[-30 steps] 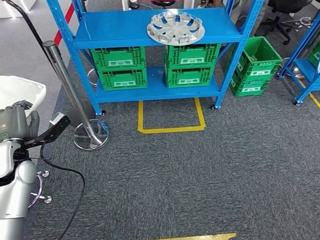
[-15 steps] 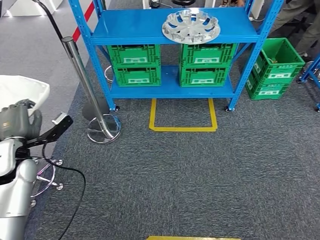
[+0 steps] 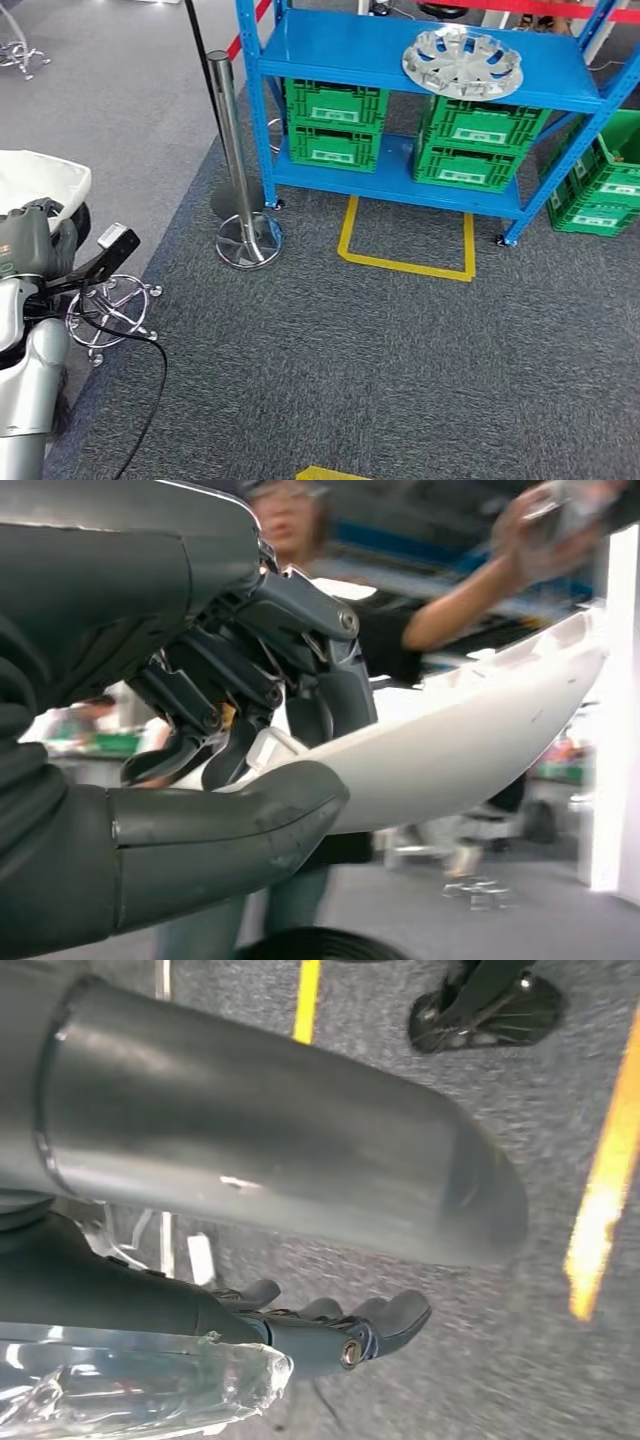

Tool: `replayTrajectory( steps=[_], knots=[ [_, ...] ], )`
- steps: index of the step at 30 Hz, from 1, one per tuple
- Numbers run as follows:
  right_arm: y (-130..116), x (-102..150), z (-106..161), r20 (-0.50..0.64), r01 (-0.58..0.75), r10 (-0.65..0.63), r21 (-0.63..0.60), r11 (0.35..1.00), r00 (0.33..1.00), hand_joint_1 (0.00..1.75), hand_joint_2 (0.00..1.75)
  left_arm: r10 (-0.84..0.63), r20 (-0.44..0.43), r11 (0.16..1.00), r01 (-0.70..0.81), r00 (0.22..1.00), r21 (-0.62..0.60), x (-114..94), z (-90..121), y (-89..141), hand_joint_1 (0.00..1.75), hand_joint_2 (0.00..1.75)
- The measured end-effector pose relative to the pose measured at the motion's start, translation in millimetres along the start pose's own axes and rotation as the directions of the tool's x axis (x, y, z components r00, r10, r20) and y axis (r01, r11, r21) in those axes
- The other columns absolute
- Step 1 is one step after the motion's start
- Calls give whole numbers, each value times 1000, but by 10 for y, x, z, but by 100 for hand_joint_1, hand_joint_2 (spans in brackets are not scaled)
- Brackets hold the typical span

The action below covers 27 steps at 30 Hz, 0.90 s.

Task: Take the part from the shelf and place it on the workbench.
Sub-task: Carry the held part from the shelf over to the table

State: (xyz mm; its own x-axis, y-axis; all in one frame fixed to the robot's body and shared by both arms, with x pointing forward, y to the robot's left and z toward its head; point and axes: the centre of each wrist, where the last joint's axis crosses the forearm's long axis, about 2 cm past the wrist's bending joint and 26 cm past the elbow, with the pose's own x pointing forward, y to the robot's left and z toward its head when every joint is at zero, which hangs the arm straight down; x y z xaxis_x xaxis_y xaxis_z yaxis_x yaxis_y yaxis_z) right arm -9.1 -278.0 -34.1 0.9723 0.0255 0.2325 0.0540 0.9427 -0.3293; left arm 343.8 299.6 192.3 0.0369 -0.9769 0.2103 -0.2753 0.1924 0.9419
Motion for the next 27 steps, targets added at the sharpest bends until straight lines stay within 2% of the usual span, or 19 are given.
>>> replayTrajectory(
  steps=[8,13,21,27],
  knots=[
    [-1,-15,3,-9,-28,28,-13,1000,1000,0,0,-1,0,1000,1,1000,-13,16,12,-15,175,175],
    [-17,-10,3,-28,-93,91,-87,992,995,0,0,-16,-8,1000,16,1000,-22,14,33,-29,175,175],
    [-29,-10,5,-35,-111,108,-117,987,994,0,0,-23,-14,999,23,1000,-27,7,51,-36,175,175],
    [-71,-2,24,-52,-153,146,-192,969,988,0,0,-33,-16,999,33,999,-25,13,49,-18,175,175]
  ],
)
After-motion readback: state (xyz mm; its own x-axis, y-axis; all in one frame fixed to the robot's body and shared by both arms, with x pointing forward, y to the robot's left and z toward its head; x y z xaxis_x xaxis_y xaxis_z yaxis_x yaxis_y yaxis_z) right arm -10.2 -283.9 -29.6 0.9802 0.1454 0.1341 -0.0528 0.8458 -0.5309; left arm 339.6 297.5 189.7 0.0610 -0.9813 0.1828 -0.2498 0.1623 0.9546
